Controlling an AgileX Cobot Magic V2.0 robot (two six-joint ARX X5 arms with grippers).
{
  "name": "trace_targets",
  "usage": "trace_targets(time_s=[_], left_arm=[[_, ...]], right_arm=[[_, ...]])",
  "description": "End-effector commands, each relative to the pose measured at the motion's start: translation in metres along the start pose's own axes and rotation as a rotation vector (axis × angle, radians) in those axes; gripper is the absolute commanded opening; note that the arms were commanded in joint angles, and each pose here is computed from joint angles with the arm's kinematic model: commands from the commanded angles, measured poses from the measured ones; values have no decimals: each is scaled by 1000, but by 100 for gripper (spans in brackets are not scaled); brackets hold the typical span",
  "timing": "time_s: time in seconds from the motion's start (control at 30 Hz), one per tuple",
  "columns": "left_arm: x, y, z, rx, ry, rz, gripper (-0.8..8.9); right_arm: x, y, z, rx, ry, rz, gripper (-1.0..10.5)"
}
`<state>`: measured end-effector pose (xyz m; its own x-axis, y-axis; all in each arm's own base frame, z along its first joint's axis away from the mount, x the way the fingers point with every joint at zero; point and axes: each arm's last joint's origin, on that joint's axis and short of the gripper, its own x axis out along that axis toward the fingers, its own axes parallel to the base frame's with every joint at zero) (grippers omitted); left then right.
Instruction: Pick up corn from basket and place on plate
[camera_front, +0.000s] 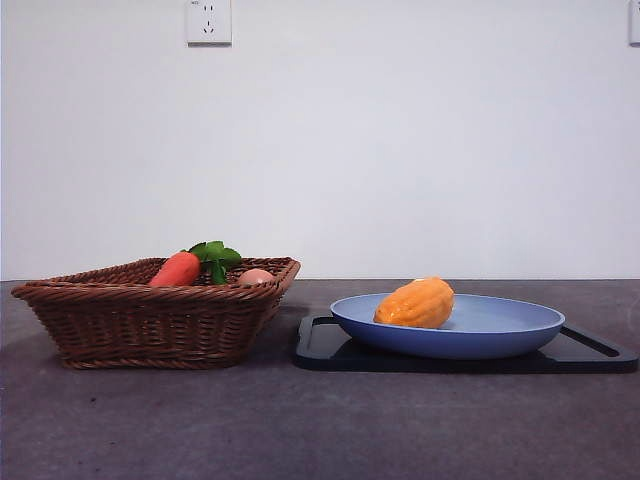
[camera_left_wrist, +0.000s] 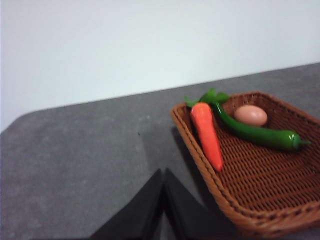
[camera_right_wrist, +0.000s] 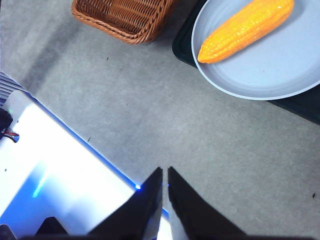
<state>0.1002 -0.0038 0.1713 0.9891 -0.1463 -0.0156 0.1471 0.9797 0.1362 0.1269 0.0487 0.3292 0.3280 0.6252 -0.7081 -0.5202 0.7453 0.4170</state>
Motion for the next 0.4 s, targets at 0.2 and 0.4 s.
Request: trace_targets(time_s=[0.2,0.4], left_arm=[[-4,-1,-10,-14,72,3,3],[-4,-2,-18,-52,129,-1,3]], right_arm=[[-2,2,4,-17,-13,2,2],[-2,2,4,-17,-13,2,2]])
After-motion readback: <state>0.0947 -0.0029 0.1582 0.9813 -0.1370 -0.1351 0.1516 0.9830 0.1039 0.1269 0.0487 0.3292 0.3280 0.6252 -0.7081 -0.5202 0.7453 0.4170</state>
